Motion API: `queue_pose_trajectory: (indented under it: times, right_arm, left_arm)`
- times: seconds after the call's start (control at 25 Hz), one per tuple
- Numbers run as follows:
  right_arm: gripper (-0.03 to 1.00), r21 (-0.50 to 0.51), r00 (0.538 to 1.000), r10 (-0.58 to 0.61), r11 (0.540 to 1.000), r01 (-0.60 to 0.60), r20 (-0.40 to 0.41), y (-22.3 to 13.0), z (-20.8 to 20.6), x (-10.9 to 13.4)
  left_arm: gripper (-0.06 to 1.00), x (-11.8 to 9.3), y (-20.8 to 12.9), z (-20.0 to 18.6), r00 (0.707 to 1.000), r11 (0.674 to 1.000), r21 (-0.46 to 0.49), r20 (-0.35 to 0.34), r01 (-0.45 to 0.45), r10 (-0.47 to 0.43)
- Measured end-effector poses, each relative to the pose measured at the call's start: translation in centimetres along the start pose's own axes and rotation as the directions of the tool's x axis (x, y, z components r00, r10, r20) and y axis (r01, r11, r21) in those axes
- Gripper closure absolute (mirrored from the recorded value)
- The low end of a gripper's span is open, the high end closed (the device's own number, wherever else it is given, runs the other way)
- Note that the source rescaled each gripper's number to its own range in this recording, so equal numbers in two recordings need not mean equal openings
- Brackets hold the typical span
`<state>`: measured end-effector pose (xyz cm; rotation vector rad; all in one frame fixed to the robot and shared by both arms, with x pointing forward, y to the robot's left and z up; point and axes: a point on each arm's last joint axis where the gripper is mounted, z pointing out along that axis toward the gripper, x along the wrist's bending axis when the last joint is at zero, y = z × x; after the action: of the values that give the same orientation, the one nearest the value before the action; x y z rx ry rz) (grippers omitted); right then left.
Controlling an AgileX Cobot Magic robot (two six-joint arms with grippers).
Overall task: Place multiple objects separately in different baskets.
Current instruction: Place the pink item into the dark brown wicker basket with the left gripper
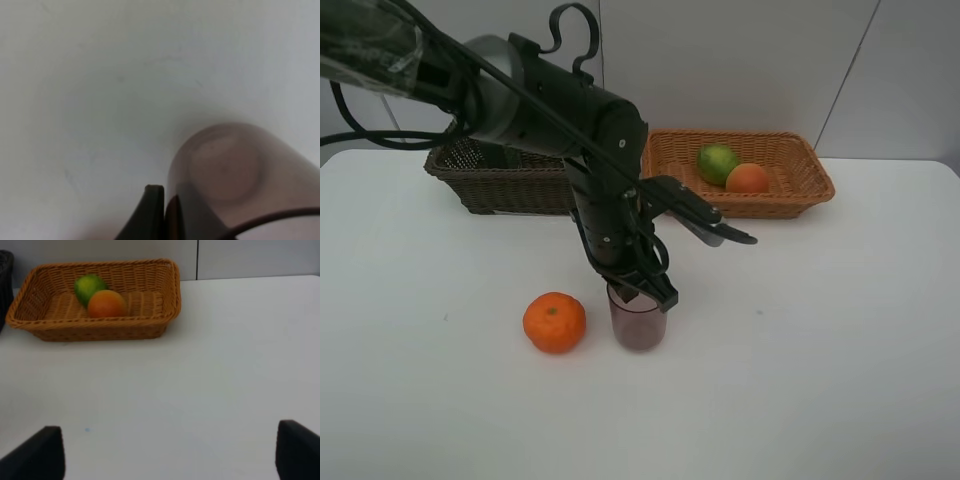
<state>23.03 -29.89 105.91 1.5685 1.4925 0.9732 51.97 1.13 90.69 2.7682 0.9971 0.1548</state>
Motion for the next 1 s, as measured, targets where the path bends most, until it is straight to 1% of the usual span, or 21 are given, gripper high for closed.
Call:
queue_pose_trajectory:
  times: [0.36, 0.52, 0.64, 0.84, 1.0]
  right_arm:
    - [0.18, 0.0, 1.0, 0.0, 1.0, 0.0, 0.0, 0.0, 0.0, 0.0]
    - [0.18, 0.0, 1.0, 0.0, 1.0, 0.0, 0.0, 0.0, 0.0, 0.0]
    - [0.18, 0.0, 1.0, 0.003, 1.0, -0.003, -0.005, 0.0, 0.0, 0.0]
    - [0.18, 0.0, 1.0, 0.0, 1.0, 0.0, 0.0, 0.0, 0.0, 0.0]
    - [0.18, 0.0, 1.0, -0.001, 1.0, 0.001, 0.001, 0.0, 0.0, 0.0]
  left_arm:
    - [0.94, 0.0, 0.0, 0.0, 1.0, 1.0, 0.001, 0.0, 0.001, -0.001]
    - [0.94, 0.0, 0.3, -0.5, 1.0, 1.0, 0.0, 0.0, 0.029, -0.029]
    - [0.94, 0.1, 1.2, -2.0, 0.998, 0.998, -0.023, -0.002, 0.057, -0.057]
    - [0.94, 0.4, 2.7, -5.9, 0.996, 0.994, -0.074, -0.013, 0.082, -0.083]
    - [0.94, 1.8, 3.8, -9.5, 0.987, 0.974, -0.173, -0.037, 0.148, -0.157]
